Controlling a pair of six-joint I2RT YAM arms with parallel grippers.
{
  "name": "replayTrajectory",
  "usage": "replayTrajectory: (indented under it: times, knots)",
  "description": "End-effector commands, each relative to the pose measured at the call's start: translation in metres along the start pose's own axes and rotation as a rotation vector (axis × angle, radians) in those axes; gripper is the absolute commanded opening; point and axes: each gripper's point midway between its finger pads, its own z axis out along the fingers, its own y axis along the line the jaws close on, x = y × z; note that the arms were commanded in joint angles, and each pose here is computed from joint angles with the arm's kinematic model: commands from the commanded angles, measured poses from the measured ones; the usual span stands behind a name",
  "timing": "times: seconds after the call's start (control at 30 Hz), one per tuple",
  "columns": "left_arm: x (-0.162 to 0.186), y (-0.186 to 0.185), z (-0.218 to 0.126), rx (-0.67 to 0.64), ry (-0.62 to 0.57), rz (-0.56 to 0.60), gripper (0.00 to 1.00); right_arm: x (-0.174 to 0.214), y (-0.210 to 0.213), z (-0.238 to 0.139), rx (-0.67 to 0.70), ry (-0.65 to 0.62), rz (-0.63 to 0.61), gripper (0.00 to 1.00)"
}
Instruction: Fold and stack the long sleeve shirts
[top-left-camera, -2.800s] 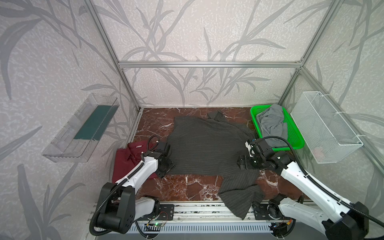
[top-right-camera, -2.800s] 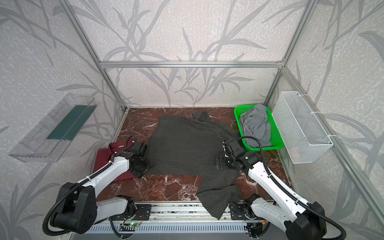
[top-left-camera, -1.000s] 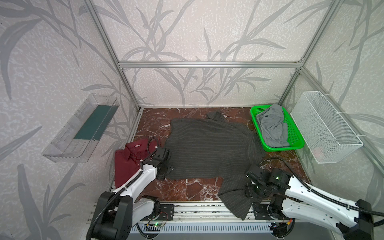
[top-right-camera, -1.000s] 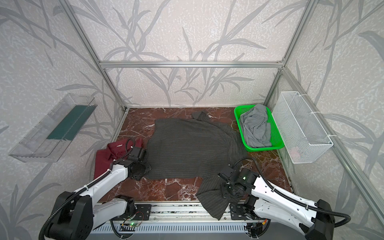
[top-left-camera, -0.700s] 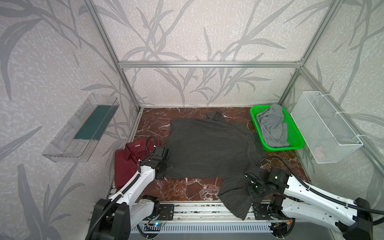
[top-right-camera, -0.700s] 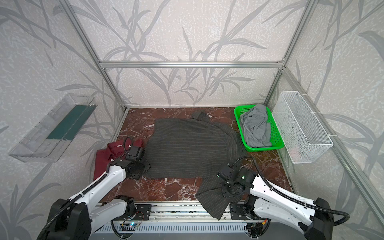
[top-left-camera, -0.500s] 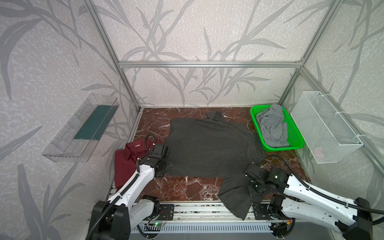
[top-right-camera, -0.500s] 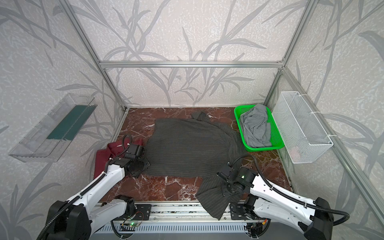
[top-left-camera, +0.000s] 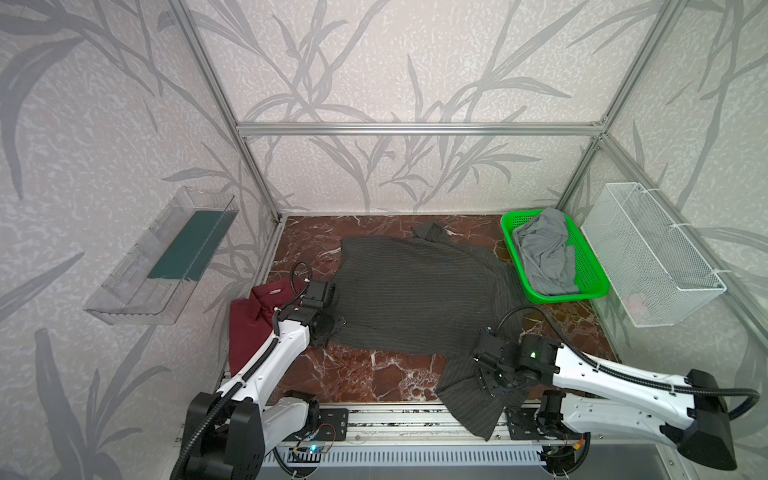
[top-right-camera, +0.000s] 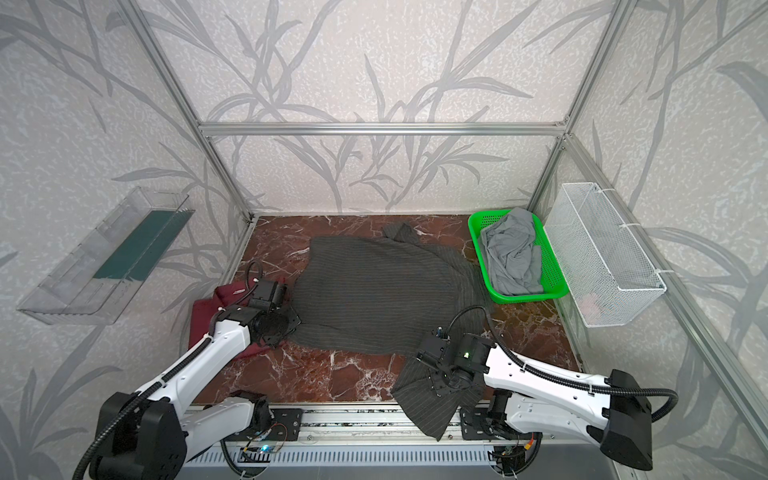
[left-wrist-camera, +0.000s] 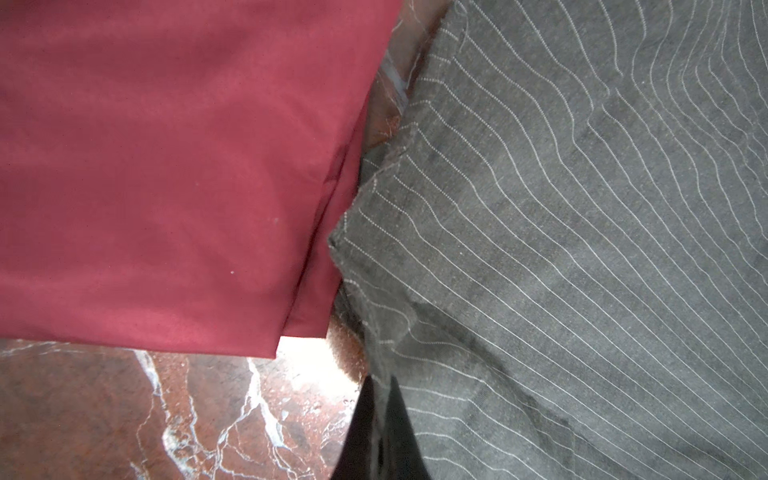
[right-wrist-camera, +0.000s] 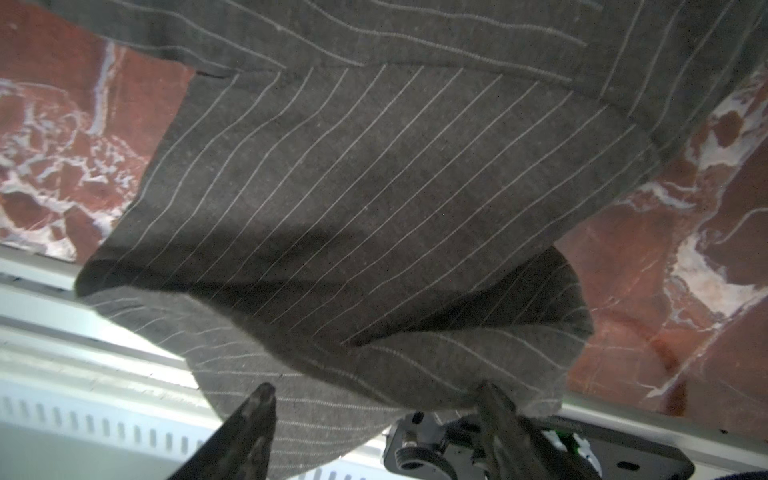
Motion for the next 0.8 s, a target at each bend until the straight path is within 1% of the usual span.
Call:
replayTrajectory:
  times: [0.0,0.07,0.1,0.23,0.47,0.6,0.67,0.77]
  knots:
    - [-0.003,0.003,-0.007,-0.016,-0.003,0.006,0.0,-0.006,-0.017,0.008,0.118,-0.037,0.004,0.77]
    - [-0.003,0.006,-0.008,-0.022,-0.013,0.006,0.0,-0.013,-0.019,0.007,0.142,-0.062,-0.005,0.77]
    - [-0.004,0.007,-0.009,-0.025,-0.018,0.005,0.0,-0.016,-0.021,0.008,0.16,-0.075,-0.006,0.74]
    - [-0.005,0.01,-0.012,-0.031,-0.028,0.001,0.0,-0.021,-0.021,0.018,0.18,-0.096,-0.016,0.6]
    - [-0.005,0.014,-0.014,-0.029,-0.024,-0.019,0.0,-0.024,-0.017,0.027,0.205,-0.074,-0.049,0.25]
    - [-0.005,0.014,-0.015,-0.024,-0.02,-0.022,0.0,-0.024,-0.017,0.031,0.205,-0.068,-0.052,0.15]
    - [-0.006,0.015,-0.017,-0.03,-0.023,-0.022,0.0,-0.024,-0.017,0.03,0.2,-0.07,-0.051,0.08]
    - [-0.01,0.016,-0.02,-0.029,-0.037,-0.027,0.0,-0.025,-0.021,0.027,0.204,-0.076,-0.051,0.0]
